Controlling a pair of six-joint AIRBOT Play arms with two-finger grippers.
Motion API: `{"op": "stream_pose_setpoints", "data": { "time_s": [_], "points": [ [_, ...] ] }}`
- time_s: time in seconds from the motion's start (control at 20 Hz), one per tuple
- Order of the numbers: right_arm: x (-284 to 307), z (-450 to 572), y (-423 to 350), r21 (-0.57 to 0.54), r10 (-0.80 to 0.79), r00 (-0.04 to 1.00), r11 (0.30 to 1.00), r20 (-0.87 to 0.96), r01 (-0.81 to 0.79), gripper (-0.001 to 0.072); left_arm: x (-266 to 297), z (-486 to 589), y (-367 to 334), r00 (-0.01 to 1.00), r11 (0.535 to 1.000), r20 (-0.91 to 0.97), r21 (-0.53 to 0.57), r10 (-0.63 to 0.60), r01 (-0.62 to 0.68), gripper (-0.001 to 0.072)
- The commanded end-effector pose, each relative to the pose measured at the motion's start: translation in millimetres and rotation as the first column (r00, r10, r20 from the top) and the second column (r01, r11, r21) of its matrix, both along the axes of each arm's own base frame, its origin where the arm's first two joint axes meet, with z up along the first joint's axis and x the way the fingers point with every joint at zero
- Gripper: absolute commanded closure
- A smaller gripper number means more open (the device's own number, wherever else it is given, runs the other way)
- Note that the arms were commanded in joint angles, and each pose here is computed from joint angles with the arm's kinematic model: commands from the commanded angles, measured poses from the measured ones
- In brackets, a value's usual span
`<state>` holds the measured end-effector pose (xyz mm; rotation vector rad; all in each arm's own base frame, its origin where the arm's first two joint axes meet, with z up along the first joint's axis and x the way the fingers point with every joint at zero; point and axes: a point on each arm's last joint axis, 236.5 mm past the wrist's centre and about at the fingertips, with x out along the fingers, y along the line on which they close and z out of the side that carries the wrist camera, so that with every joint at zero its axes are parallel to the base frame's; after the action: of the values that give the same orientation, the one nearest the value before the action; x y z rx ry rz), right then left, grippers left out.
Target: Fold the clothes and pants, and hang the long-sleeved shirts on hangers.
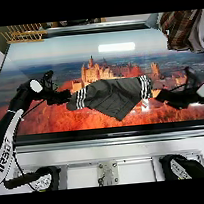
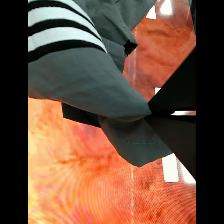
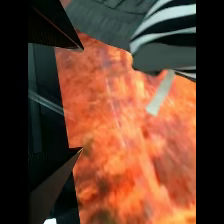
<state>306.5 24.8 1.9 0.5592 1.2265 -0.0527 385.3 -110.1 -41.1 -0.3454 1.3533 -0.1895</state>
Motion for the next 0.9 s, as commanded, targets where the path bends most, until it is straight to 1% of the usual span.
{"op": "stream_pose_setpoints", "data": {
  "time_s": [0.0, 0.2, 0.3, 0.4, 0.65, 0.7, 0.75, 0.8, 0.85],
  "points": [
    [-21, -45, 76, 0.127, 0.014, 0.999, 0.992, -0.039, -0.008, 0.0056, 0, 0, 0, 1.0, 1.0, 0.001, 0.0, 0.001, -0.001, 0.0701],
    [-21, -77, 147, 0.164, 0.063, 0.998, 0.985, -0.013, -0.06, 0.0056, 0, 0, 0, 1.0, 1.0, 0.001, 0.0, 0.001, -0.001, 0.0701],
    [-15, -89, 174, 0.196, 0.054, 0.999, 0.979, 0.008, -0.054, 0.0056, 0, 0, 0, 1.0, 1.0, 0.001, -0.001, 0.001, -0.001, 0.0701],
    [-13, -101, 192, 0.225, 0.026, 1.0, 0.974, 0.003, -0.026, 0.0057, 0, 0, 0, 1.0, 1.0, 0.0, 0.0, 0.001, -0.001, 0.0701],
    [-5, -114, 213, 0.218, 0.047, 0.999, 0.975, 0.005, -0.047, 0.006, 1, 0, 0, 1.0, 1.0, 0.004, 0.0, 0.002, -0.002, 0.0701],
    [-3, -115, 215, 0.216, 0.051, 0.999, 0.975, 0.006, -0.052, 0.0164, 1, 0, 0, 1.0, 1.0, 0.004, 0.0, 0.002, -0.002, 0.0701],
    [-1, -114, 216, 0.215, 0.055, 0.998, 0.975, 0.014, -0.057, 0.0368, 1, 0, 0, 1.0, 1.0, 0.003, 0.0, 0.002, -0.002, 0.0701],
    [3, -111, 215, 0.209, 0.057, 0.998, 0.976, 0.033, -0.063, 0.0552, 1, 0, 0, 1.0, 1.0, 0.003, 0.0, 0.002, -0.002, 0.0701],
    [8, -106, 214, 0.191, 0.086, 0.994, 0.977, 0.066, -0.097, 0.0693, 1, 0, 0, 1.0, 1.0, 0.003, 0.0, 0.002, -0.002, 0.0701]
  ]
}}
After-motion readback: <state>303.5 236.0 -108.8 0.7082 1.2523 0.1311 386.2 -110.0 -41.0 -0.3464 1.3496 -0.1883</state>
